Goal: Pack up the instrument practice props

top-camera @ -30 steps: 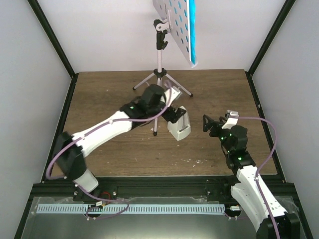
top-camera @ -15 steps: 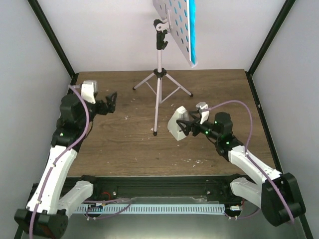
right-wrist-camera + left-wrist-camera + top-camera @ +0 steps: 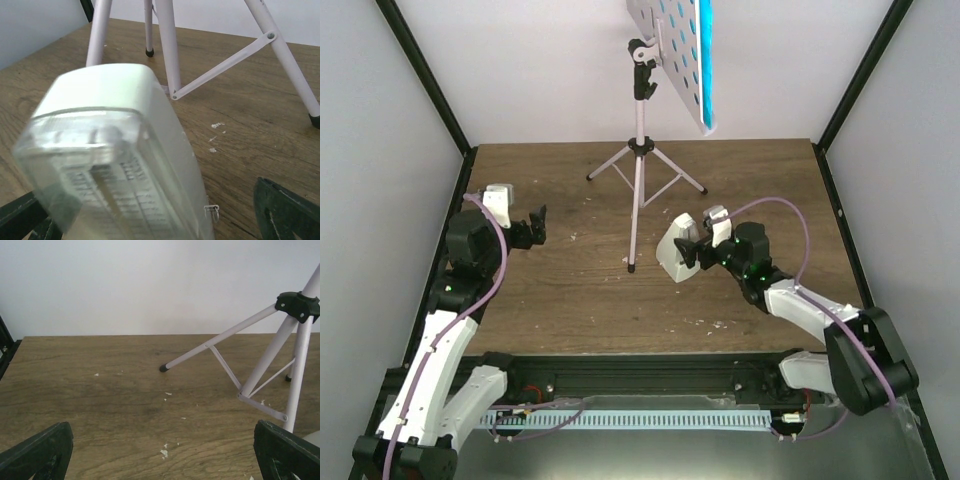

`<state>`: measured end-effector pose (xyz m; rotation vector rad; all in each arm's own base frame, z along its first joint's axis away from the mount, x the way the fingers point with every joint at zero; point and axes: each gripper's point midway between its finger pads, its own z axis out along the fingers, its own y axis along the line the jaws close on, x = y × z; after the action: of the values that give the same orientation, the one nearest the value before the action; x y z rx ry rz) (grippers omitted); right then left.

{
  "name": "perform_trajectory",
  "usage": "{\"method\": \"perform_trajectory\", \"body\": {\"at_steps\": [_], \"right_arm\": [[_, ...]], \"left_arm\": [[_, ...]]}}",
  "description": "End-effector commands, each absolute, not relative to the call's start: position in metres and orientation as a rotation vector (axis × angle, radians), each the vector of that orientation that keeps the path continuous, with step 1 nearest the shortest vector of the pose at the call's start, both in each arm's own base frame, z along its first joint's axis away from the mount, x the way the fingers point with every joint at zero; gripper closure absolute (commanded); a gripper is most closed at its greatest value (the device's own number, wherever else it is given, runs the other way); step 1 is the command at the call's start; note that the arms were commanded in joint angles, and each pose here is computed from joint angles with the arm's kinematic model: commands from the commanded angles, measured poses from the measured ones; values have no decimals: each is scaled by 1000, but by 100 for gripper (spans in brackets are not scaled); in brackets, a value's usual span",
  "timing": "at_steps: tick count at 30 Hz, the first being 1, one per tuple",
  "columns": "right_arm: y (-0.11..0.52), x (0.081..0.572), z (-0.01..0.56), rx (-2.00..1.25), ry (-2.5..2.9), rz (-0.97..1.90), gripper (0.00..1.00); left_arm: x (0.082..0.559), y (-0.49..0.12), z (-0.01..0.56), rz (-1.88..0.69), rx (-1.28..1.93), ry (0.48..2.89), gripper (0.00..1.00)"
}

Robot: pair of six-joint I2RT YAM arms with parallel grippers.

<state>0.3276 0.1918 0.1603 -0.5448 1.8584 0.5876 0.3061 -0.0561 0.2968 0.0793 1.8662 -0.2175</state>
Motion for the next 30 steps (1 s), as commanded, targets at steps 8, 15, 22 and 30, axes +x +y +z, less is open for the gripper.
{"method": "perform_trajectory", "body": {"at_steps": [8, 15, 22, 30], "right_arm": [[206, 355, 167, -567, 1798, 564, 26], [141, 361, 150, -218, 1917, 311, 32], [81, 387, 141, 102, 2001, 203, 32], [35, 432, 148, 264, 1957, 23, 32]], "left_arm": [[304, -59, 301, -231, 102, 1832, 0], [304, -59, 300, -237, 101, 1834, 0], [303, -62, 300, -250, 111, 1834, 0], [302, -64, 300, -256, 122, 1832, 0]]}}
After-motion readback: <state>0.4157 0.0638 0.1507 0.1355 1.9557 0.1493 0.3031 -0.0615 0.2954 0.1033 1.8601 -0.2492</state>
